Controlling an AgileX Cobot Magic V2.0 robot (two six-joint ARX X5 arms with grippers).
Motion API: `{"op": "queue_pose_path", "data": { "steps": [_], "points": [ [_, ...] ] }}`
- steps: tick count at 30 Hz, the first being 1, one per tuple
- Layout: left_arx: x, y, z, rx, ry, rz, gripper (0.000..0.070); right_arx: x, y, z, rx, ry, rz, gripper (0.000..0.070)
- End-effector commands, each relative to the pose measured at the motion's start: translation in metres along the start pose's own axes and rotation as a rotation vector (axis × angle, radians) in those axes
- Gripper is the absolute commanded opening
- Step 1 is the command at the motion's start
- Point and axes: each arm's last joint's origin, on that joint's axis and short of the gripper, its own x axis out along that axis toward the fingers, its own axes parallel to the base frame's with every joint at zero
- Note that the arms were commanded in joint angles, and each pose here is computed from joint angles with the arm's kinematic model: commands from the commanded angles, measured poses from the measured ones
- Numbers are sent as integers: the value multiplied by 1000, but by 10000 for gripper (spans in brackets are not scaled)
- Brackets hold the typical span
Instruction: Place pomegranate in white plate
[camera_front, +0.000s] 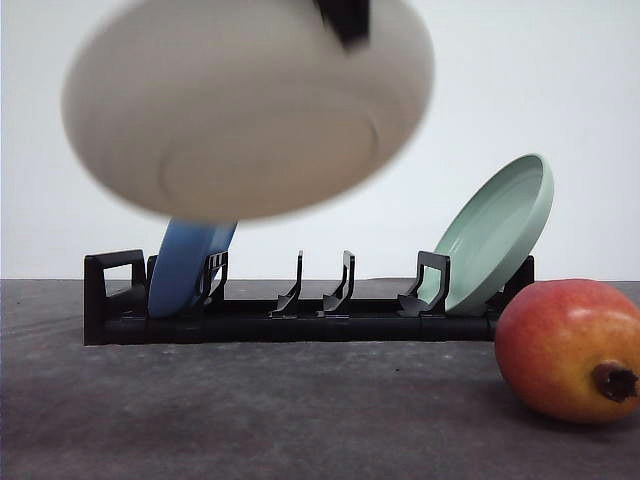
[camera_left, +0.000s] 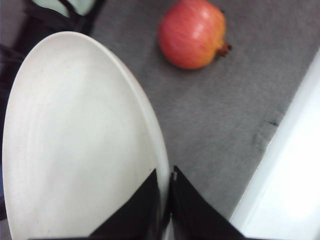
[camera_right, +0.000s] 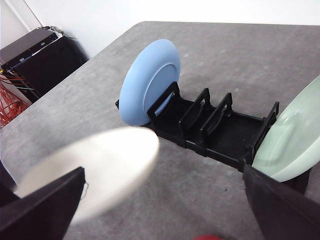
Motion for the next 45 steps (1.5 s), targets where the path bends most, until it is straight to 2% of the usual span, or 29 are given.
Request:
{"op": "queue_pose_path", "data": {
  "steps": [1, 12, 23, 25, 30, 34, 36, 45],
  "points": [
    [13, -11, -4, -14, -1, 7, 0, -2, 2, 5, -6, -10, -2, 643],
    [83, -38, -61, -20, 37, 81, 0, -2, 2, 4, 2, -1, -2, 643],
    [113, -72, -67, 26, 58, 76, 1, -2, 2, 3, 5, 2, -2, 643],
    [115, -73, -68, 17, 61, 77, 54, -2, 2, 3, 6, 3, -2, 643],
    [111, -71, -65, -7, 42, 78, 380, -2, 2, 3, 9, 7, -3, 643],
    [103, -68, -58, -46, 2, 89, 526, -2, 2, 2, 10, 8, -3, 643],
    [97, -65, -55, -79, -19, 85, 565, -2, 2, 2, 10, 8, -3, 643],
    [54, -47, -54, -266, -109, 56, 566, 1, 4, 0, 27, 38, 17, 643]
  ]
}}
